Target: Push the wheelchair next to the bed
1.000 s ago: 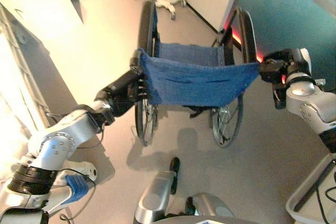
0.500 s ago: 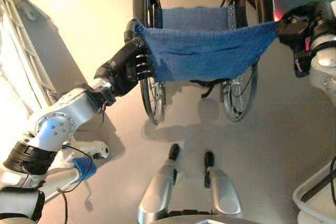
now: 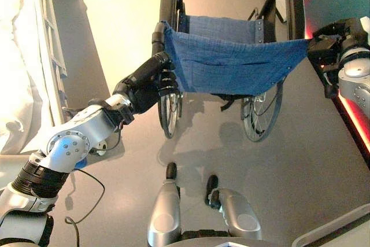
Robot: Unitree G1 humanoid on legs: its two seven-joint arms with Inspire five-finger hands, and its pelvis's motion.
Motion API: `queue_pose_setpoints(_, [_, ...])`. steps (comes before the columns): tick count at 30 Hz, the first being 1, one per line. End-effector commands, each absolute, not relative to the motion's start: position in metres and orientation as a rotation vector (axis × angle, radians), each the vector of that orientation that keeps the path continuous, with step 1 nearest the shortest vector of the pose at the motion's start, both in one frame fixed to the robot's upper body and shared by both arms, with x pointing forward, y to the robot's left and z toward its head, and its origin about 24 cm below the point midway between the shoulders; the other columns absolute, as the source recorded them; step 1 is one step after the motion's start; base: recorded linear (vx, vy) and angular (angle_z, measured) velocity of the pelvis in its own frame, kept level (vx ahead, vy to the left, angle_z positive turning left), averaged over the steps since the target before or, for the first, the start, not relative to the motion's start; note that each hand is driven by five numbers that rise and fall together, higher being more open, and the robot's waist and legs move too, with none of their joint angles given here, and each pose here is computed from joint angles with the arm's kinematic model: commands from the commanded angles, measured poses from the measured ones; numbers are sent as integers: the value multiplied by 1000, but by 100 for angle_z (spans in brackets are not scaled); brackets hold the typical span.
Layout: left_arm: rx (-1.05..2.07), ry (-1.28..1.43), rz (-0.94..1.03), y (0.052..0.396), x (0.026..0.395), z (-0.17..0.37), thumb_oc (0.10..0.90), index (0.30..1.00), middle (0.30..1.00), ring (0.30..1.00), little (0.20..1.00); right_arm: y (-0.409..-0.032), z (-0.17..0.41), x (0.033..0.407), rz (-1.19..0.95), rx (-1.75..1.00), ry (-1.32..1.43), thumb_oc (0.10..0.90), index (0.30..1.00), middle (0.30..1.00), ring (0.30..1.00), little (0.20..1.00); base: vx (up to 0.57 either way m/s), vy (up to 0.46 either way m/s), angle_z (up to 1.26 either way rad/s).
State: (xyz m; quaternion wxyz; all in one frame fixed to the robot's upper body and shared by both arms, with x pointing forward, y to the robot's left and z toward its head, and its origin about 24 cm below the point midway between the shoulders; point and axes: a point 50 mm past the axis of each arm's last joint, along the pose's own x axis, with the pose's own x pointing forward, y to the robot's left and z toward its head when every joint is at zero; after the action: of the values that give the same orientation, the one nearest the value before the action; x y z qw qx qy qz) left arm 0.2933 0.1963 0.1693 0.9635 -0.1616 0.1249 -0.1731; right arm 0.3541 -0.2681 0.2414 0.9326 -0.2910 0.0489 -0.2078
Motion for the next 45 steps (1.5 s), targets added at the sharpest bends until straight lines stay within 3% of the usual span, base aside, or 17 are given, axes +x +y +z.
queue_pose_setpoints(1, [-435, 143, -686, 143, 268, 201, 400, 300, 300, 300, 300, -144, 285, 362, 71, -411, -187, 400, 300, 300, 300, 300, 153, -117, 19])
queue_pose_setpoints(15, [-514, 253, -667, 134, 265, 177, 400, 300, 300, 300, 300, -121, 254, 362, 137, -458, -122, 400, 300, 300, 300, 300, 170, -90, 11])
queue_pose_setpoints(23, [-450, 173, -689, 136, 271, 189, 400, 300, 300, 300, 300, -125, 270, 367, 101, -440, -213, 400, 300, 300, 300, 300, 138, -55, -16])
queue_pose_setpoints(35, [-465, 105, -730, 148, 269, 202, 400, 300, 300, 300, 300, -161, 301, 378, 22, -475, -254, 400, 300, 300, 300, 300, 122, -25, -13])
queue_pose_setpoints(45, [-423, 23, -690, 150, 285, 229, 400, 300, 300, 300, 300, -146, 339, 368, 56, -437, -352, 400, 300, 300, 300, 300, 108, -453, 16])
